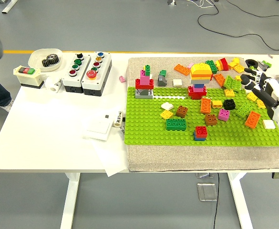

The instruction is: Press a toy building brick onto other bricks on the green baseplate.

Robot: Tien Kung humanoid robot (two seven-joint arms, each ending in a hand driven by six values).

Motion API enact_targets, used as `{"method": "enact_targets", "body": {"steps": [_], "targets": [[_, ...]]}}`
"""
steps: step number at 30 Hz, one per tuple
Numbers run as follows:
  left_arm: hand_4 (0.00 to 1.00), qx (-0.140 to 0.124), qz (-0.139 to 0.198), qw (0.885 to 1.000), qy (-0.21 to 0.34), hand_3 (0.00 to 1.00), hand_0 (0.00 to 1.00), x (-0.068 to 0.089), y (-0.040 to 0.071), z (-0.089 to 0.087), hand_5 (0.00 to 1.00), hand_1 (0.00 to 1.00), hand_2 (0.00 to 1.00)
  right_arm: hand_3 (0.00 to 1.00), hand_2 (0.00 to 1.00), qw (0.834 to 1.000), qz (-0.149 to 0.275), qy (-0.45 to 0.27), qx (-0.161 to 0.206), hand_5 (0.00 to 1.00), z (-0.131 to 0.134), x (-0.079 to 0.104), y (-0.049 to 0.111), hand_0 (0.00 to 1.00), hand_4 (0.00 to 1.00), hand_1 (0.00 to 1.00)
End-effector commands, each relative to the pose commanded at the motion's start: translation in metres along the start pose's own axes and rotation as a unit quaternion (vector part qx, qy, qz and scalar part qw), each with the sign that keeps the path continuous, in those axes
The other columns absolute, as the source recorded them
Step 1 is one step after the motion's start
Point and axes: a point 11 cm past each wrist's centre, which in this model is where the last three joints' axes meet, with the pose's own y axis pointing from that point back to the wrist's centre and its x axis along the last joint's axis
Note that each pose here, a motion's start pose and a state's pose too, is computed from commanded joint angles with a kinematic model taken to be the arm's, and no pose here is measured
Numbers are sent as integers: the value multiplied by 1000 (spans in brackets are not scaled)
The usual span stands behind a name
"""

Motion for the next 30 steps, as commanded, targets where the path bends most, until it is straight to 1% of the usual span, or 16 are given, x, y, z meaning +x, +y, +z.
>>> {"method": "enact_targets", "body": {"steps": [3,4,5,8,9,14,15,20,21,26,27,30], "targets": [[856,-1,0,1000,0,809,570,0,0,0,811,637,804,841,798,1000,0,20,4,640,-1,0,0,836,996,773],[856,-1,0,1000,0,809,570,0,0,1,811,637,804,841,792,1000,0,26,5,549,-1,0,0,827,943,762],[856,-1,0,1000,-1,809,570,0,0,1,811,637,804,841,792,999,0,46,7,549,-2,1,0,827,943,762],[856,-1,0,1000,-2,809,570,0,0,2,811,637,804,841,792,997,-2,78,11,549,-2,1,0,827,943,762],[856,-1,0,1000,-2,809,570,0,0,2,811,637,804,813,780,996,-2,89,11,432,-2,1,0,787,826,738],[856,-1,0,1000,-3,809,570,0,0,2,811,637,804,813,780,993,-11,117,14,432,-2,-1,0,787,826,738],[858,-1,0,1000,-3,809,570,0,0,2,815,637,804,765,772,992,-13,121,15,353,-2,-2,0,760,753,727],[858,-1,0,1000,-5,809,570,0,0,2,815,637,804,765,772,989,-19,144,22,353,-3,-5,1,760,753,727],[857,-1,1,1000,-5,809,569,0,0,2,815,637,804,700,758,989,-20,148,23,297,-3,-5,1,740,715,716],[857,0,1,1000,-5,809,569,0,0,2,815,637,804,700,758,983,-32,180,30,297,-5,-10,2,740,715,716],[856,0,1,1000,-5,808,569,0,0,2,813,637,803,649,736,982,-34,185,32,275,-6,-11,3,718,706,694],[856,0,2,1000,-6,808,569,1,0,1,813,637,803,649,736,977,-46,206,43,275,-10,-19,4,718,706,694]]}}
